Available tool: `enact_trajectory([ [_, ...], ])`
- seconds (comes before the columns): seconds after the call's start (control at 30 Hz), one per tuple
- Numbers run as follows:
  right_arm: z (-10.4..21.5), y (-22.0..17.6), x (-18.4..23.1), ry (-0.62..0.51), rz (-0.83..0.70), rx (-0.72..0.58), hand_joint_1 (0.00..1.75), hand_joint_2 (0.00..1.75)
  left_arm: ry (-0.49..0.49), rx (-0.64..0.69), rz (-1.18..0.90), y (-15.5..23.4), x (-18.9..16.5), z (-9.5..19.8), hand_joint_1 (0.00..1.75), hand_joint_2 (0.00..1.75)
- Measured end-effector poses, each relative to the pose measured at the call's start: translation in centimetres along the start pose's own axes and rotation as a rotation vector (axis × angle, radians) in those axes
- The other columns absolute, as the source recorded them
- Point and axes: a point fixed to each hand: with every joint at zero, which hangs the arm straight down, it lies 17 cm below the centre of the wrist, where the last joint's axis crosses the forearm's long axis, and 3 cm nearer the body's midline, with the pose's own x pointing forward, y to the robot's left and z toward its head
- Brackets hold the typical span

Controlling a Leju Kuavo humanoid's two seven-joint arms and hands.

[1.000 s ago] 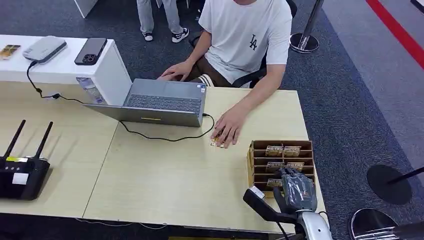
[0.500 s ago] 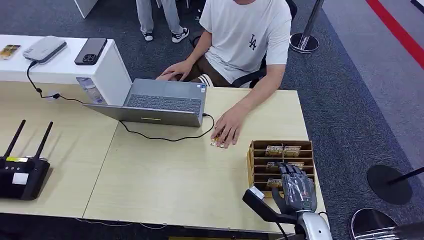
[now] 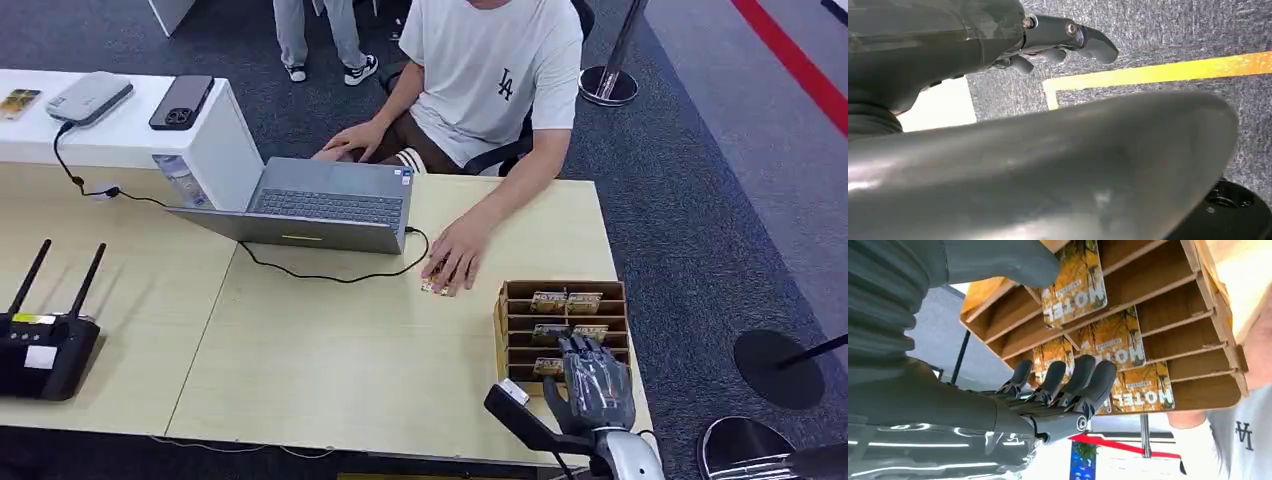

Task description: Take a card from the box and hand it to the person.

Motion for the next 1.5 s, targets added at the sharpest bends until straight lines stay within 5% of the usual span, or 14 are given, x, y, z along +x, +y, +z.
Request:
enact_trajectory([
  [1.5,0.2,2.1,-0.1,0.004,-0.029,0.059,0.94,1.75,0.000,-0.002,-0.014,0.0,-0.1,0.0,0.00,0.00],
])
